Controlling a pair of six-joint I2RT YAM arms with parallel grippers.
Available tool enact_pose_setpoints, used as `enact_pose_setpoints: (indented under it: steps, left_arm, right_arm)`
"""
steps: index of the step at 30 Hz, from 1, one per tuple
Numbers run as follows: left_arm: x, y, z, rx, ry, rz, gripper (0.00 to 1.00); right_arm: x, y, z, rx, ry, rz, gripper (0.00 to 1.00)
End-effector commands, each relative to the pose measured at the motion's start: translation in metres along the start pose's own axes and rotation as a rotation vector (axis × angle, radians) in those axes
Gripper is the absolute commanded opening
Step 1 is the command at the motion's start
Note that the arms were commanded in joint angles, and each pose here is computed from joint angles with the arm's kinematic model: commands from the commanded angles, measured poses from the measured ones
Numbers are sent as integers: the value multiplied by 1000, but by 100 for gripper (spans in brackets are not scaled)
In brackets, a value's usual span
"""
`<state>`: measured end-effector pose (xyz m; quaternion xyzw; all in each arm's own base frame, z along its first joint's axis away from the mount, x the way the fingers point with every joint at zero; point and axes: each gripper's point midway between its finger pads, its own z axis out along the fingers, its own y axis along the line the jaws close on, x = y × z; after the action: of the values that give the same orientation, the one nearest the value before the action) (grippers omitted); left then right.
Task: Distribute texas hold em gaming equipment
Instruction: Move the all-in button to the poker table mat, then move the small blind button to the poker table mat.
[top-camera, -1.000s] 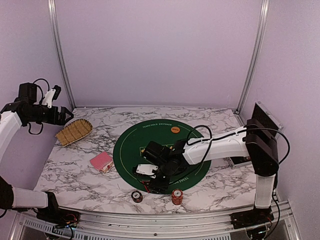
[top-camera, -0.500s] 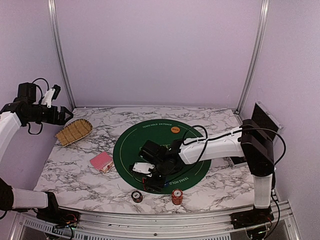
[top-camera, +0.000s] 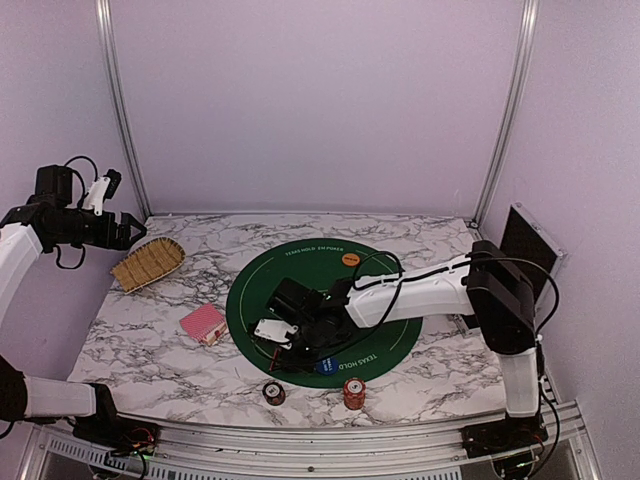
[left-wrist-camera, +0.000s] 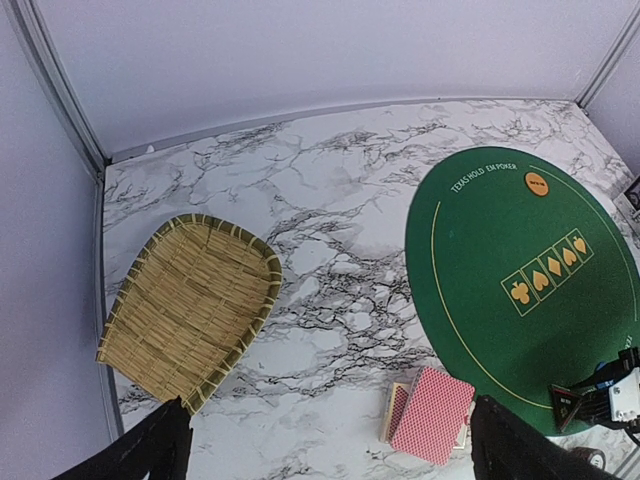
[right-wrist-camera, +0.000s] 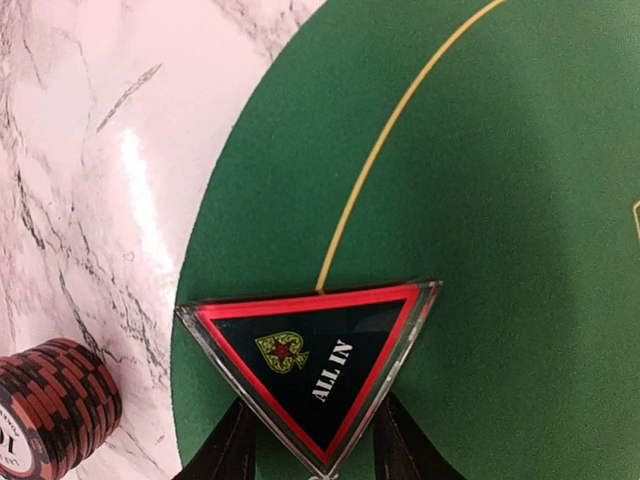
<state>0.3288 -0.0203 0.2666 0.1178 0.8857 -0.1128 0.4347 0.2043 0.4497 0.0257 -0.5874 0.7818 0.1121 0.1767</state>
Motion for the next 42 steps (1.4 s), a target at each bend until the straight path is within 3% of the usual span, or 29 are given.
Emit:
enact_pose_setpoints:
  steps: [1, 8, 20, 29, 33, 35, 39, 42]
  left_arm:
    - [-9, -1, -11, -9, -21, 11, 99]
    - [-8, -1, -12, -11, -20, 11, 99]
    - [-6, 0, -13, -27, -17, 25, 99]
    - [-6, 0, -11, -18, -14, 21, 99]
    - [-5, 0, -11, -19, -10, 18, 99]
    - [-5, 0, -11, -21, -10, 17, 99]
    - [-4, 0, -12, -21, -9, 18, 99]
    - [-3, -1, -10, -12, -5, 14, 99]
  right_arm:
    - [-18, -27, 9, 88, -46, 46, 36]
    - [-43, -57, 15, 159, -107, 127, 30]
    - [-72, -100, 32, 291, -163, 313, 33]
    - [-95, -105, 28, 250, -230, 338, 36]
    - [-91, -108, 21, 241, -214, 321, 41]
    - [-89, -113, 1, 246, -212, 327, 50]
    - [-63, -109, -30, 237, -159, 363, 62]
    - [-35, -98, -43, 220, -112, 394, 65]
